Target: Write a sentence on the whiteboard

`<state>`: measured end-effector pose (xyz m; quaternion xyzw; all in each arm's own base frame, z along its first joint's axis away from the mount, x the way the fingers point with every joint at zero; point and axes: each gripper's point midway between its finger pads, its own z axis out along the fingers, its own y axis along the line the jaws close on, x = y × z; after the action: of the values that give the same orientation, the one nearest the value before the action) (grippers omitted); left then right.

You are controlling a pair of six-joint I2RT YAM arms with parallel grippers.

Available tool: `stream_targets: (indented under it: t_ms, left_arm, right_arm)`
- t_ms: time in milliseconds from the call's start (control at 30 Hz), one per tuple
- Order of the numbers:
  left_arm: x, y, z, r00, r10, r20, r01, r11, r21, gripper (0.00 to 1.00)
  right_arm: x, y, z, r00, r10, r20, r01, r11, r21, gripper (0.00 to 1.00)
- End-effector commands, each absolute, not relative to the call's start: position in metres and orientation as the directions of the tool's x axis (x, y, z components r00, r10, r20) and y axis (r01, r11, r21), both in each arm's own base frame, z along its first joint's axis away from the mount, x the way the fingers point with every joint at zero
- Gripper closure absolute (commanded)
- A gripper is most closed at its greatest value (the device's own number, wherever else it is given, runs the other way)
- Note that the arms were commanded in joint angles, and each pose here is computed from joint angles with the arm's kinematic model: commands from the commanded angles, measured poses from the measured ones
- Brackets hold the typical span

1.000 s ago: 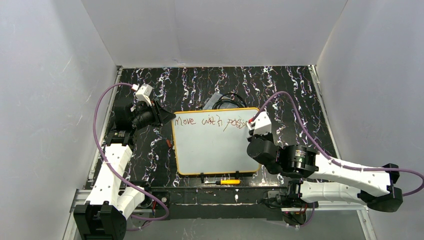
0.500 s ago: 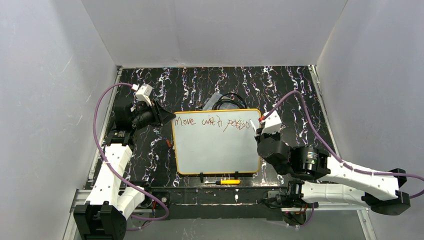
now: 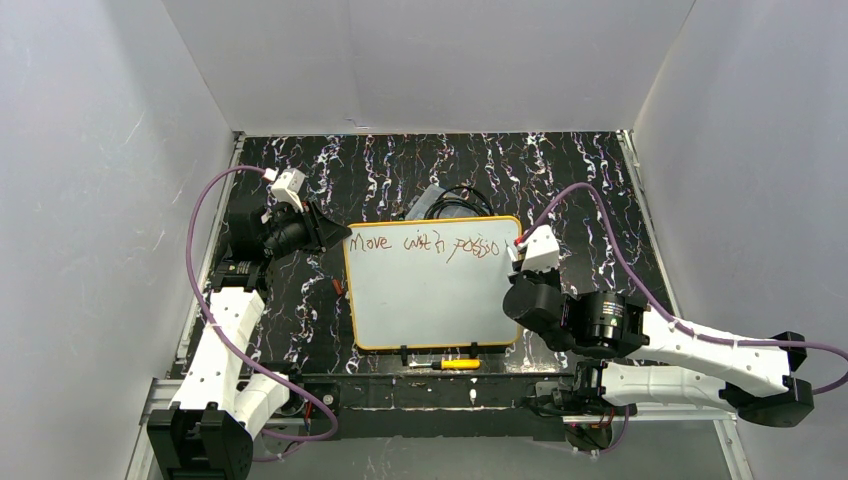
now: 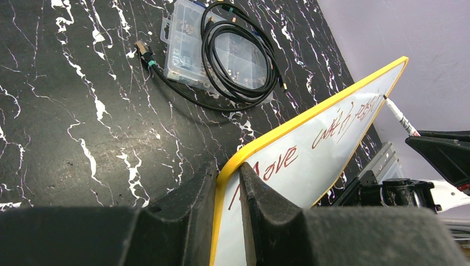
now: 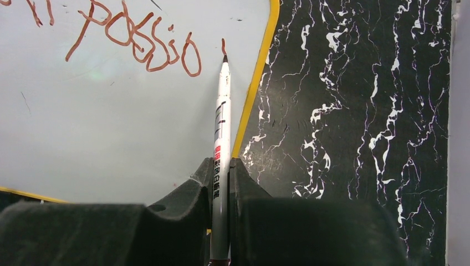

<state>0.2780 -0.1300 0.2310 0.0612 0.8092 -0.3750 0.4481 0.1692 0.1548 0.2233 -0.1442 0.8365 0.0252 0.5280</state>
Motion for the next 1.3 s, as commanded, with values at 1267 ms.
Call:
stream_targets:
  t_ms: [1267]
  left_arm:
    - [0.275,-0.133,0.239,-0.590,-0.229,-0.774,0.457,0.696,-0.554,0.81]
  right_arm:
    - [0.179,0.144,0.249,-0.348,-0.139,-0.927,-0.169,0.982,-0.083,0.99]
